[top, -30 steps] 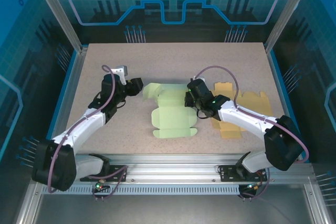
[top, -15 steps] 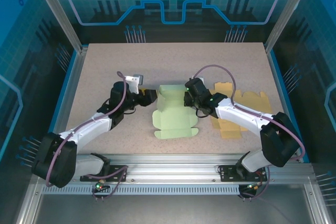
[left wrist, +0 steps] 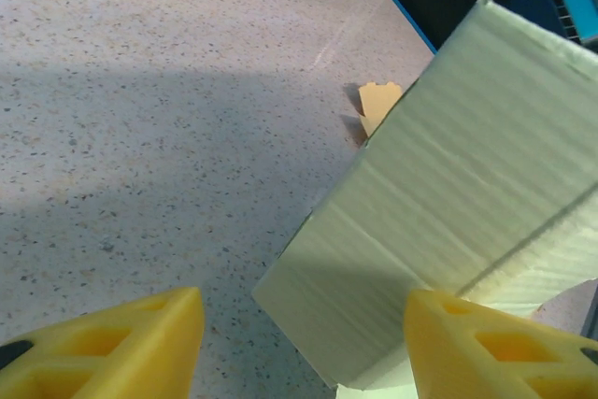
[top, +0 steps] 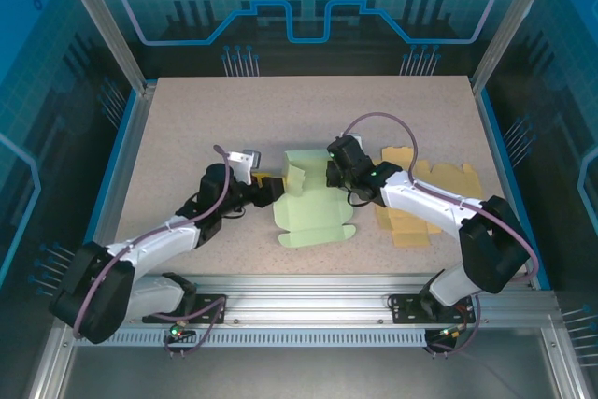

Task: Fold the paper box

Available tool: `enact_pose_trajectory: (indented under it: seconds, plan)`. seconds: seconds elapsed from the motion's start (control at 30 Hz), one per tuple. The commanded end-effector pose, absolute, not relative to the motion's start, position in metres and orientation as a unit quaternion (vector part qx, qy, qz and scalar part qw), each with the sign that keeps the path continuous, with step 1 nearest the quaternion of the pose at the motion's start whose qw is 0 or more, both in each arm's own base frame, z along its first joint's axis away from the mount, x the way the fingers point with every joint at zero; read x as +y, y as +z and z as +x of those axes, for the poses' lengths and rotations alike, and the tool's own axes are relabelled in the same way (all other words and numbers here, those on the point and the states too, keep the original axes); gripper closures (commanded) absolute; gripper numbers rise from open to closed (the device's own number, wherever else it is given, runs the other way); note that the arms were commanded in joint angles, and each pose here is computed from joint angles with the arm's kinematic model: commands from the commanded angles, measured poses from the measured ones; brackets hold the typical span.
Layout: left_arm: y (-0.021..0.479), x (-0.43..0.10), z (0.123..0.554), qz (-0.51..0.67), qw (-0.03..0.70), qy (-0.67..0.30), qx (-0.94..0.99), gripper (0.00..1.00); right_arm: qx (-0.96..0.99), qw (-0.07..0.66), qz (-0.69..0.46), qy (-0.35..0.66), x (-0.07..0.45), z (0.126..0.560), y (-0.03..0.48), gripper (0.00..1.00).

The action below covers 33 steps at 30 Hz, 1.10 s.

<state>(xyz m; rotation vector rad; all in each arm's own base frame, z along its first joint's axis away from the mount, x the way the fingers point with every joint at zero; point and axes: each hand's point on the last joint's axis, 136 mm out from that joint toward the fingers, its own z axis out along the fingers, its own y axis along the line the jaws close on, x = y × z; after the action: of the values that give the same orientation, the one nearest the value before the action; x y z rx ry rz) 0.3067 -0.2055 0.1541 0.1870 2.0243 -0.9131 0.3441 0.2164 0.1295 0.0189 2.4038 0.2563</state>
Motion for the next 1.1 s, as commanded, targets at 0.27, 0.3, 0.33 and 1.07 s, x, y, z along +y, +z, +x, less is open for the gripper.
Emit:
enact_pose_trajectory:
  seconds: [0.27,0.3,0.33,1.07]
  plan:
    - [0.174,-0.215,0.298,0.122,0.465,-0.371,0.794,0.39,0.924,0.365,0.011,0.113,0.221,0.353,0.142,1.00]
    - [0.173,-0.213,0.299,0.121,0.468,-0.365,0.796,0.39,0.924,0.364,0.011,0.114,0.222,0.353,0.141,1.00]
    - [0.173,-0.213,0.300,0.122,0.470,-0.362,0.795,0.40,0.924,0.364,0.009,0.116,0.223,0.352,0.141,1.00]
    - [0.193,-0.218,0.333,0.192,0.561,-0.219,0.775,0.46,0.923,0.362,-0.010,0.132,0.240,0.344,0.142,1.00]
